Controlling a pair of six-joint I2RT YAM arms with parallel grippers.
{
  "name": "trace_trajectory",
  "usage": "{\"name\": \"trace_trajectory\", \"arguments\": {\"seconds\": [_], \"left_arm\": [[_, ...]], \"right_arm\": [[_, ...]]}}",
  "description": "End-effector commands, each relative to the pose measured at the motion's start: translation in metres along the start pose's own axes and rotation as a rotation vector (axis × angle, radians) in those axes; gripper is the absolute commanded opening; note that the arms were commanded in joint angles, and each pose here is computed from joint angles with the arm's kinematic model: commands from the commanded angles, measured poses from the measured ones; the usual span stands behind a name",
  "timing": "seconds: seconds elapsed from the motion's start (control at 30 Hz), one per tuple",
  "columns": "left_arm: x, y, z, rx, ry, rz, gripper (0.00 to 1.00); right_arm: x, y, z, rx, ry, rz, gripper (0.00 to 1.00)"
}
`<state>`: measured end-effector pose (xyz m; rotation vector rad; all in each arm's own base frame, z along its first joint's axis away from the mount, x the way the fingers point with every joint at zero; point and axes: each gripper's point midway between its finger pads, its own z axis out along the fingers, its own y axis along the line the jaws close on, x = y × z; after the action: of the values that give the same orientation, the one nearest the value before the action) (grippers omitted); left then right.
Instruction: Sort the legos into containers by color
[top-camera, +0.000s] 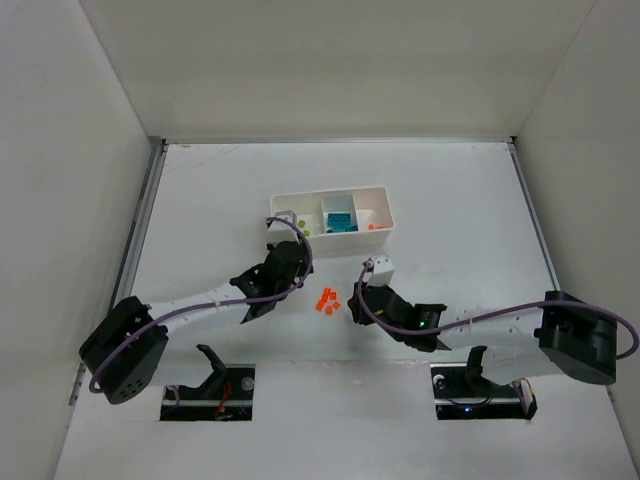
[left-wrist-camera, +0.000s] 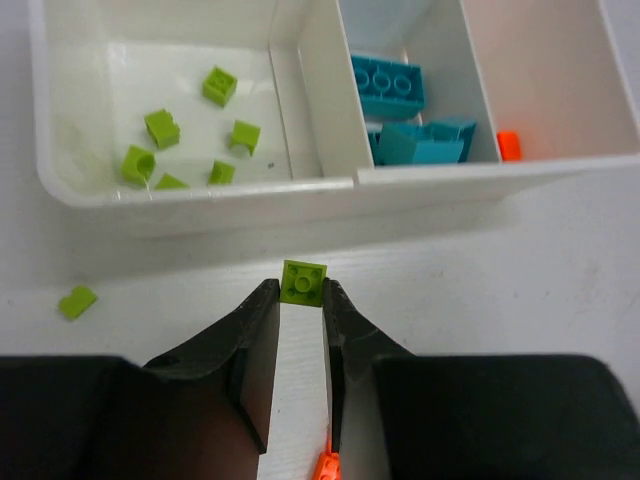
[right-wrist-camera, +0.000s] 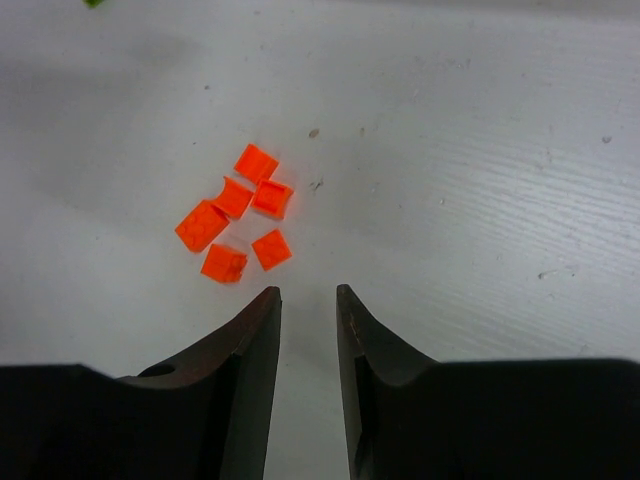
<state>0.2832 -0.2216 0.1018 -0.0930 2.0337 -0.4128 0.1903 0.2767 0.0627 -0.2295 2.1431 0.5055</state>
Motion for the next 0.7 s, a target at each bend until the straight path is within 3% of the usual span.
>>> {"name": "trace_trajectory", "arguments": {"seconds": [0.0, 0.27, 0.47, 0.67], "left_arm": [[-0.044, -0.012, 0.003, 0.015, -0.082, -0.043, 0.14], [-0.084, -0.005, 0.035, -0.042, -0.147, -0.084, 0.15], [-0.088, 0.011, 0.061, -0.103, -0.141, -0.086, 0.15], [-0.083, 0.013, 0.072, -0.111, -0.115, -0.074, 0.36]], "right_arm": [[0.003, 0.003, -0.002, 0.007, -0.005, 0.029, 0.34], [0.019, 0.029, -0.004, -0.039, 0.029, -0.011, 0.32], [0.025, 0.043, 0.001, -0.049, 0.044, -0.049, 0.36], [0.029, 0.051, 0.009, -0.043, 0.042, -0.088, 0.48]]}}
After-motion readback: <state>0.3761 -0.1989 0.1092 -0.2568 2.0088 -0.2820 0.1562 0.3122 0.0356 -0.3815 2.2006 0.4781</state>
